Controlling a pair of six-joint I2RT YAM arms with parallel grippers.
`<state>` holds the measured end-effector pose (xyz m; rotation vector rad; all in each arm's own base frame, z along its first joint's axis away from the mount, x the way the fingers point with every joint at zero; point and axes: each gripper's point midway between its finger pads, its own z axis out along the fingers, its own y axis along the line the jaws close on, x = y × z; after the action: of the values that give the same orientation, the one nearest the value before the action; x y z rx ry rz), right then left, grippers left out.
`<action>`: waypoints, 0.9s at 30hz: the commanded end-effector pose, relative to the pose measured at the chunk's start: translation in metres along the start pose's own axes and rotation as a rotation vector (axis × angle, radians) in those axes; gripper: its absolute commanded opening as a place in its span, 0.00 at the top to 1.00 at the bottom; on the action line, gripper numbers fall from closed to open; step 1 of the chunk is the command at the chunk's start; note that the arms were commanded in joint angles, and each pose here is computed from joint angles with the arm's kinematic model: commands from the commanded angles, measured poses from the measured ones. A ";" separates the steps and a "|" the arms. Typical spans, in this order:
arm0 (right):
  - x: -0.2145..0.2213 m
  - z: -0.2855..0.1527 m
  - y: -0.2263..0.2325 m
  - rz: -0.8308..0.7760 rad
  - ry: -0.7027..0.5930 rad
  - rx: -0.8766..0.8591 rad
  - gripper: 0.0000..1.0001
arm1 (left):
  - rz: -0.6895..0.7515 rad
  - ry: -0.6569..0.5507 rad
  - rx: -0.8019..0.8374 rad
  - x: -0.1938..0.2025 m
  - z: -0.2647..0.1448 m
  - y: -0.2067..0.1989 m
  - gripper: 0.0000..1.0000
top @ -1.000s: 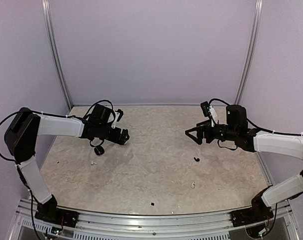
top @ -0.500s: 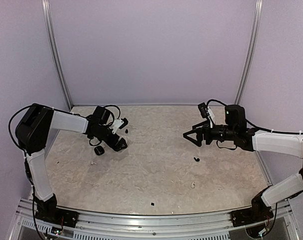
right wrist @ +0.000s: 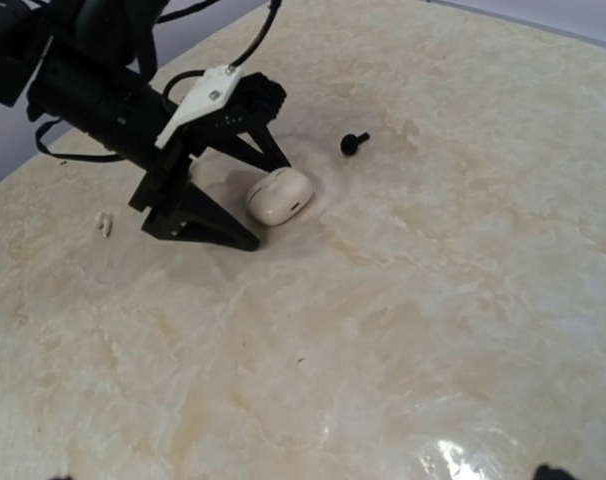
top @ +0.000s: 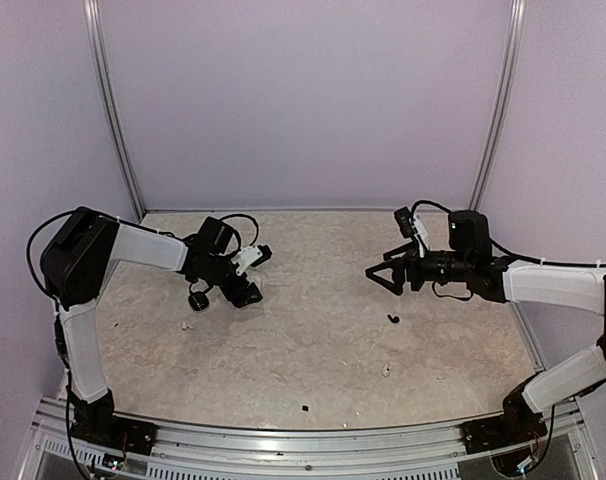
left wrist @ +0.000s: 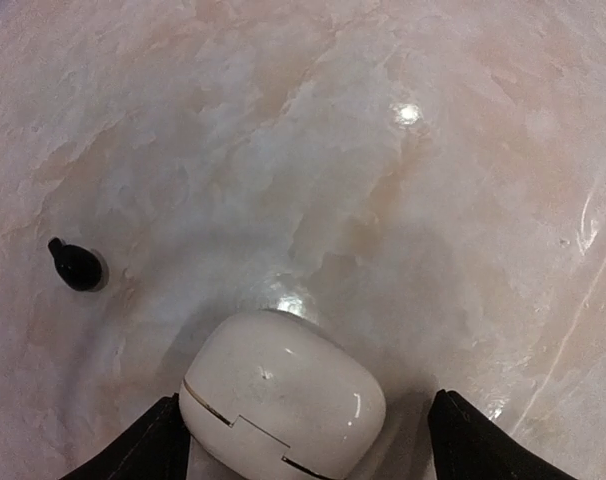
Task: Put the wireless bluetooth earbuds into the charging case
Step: Pick up the charging case from the center of the board.
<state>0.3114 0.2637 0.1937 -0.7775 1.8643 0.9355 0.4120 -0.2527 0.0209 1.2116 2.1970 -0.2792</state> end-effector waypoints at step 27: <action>0.002 0.003 -0.001 -0.010 0.004 0.017 0.01 | 0.041 -0.033 0.038 -0.020 -0.013 -0.054 0.49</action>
<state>0.3123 0.2642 0.1882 -0.7787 1.8788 0.9359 0.3888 -0.2781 0.0224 1.2721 2.1726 -0.2533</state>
